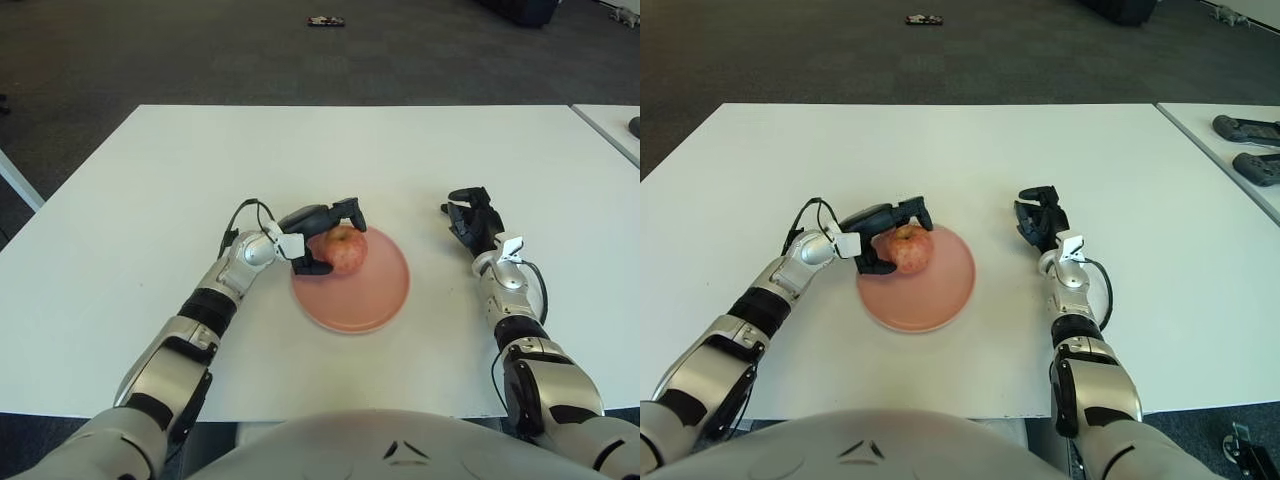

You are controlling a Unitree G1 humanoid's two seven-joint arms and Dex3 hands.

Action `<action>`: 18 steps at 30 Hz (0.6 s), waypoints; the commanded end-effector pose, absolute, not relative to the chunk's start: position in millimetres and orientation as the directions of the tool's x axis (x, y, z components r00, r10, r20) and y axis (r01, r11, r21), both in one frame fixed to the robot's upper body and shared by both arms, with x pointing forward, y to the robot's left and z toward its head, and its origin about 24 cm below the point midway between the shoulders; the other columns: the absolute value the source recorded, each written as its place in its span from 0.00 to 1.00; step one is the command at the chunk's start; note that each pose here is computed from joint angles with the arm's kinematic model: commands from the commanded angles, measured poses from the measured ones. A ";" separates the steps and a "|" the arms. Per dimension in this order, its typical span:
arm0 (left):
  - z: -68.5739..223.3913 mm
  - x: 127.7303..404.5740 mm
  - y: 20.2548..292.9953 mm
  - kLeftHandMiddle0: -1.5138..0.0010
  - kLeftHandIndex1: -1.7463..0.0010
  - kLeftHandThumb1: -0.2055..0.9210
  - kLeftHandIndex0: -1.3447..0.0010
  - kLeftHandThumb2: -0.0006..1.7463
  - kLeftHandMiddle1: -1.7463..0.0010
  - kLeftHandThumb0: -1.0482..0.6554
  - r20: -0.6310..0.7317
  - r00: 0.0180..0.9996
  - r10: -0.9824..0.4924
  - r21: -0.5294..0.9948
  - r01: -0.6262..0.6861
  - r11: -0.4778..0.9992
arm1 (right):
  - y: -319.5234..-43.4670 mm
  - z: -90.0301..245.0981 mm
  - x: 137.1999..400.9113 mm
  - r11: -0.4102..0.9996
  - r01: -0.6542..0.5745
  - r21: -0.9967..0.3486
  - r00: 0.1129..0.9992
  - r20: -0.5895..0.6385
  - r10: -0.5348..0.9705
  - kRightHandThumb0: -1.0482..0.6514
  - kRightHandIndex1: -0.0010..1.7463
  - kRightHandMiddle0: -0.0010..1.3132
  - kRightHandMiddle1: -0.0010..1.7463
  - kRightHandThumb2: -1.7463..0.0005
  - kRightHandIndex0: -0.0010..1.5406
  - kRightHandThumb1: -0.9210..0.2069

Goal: Put the apple into the plate.

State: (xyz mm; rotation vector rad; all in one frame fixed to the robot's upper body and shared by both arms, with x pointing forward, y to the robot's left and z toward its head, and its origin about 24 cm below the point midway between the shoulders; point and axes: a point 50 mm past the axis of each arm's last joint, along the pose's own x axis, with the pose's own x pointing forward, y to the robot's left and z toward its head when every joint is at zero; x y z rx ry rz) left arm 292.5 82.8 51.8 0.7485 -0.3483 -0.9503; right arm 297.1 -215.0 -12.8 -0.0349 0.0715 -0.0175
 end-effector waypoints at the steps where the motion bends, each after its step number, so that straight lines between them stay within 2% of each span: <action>1: 62.8 297.9 81.7 0.41 0.00 0.17 0.52 0.95 0.06 0.61 -0.042 0.522 -0.852 0.748 0.582 0.319 | -208.5 -44.2 276.2 1.000 0.012 -0.007 0.975 -0.224 -0.014 0.41 0.71 0.19 0.97 0.73 0.22 0.00; 11: 61.9 299.0 80.2 0.41 0.00 0.16 0.52 0.96 0.06 0.61 -0.066 0.506 -0.860 0.781 0.562 0.271 | -207.2 -44.3 276.4 1.000 0.012 -0.007 0.975 -0.224 -0.013 0.41 0.71 0.19 0.97 0.73 0.22 0.00; 18: 62.3 300.1 80.7 0.41 0.00 0.16 0.52 0.96 0.06 0.61 -0.049 0.522 -0.852 0.784 0.548 0.291 | -206.4 -44.4 276.4 1.000 0.012 -0.007 0.975 -0.223 -0.013 0.41 0.71 0.19 0.97 0.73 0.22 0.00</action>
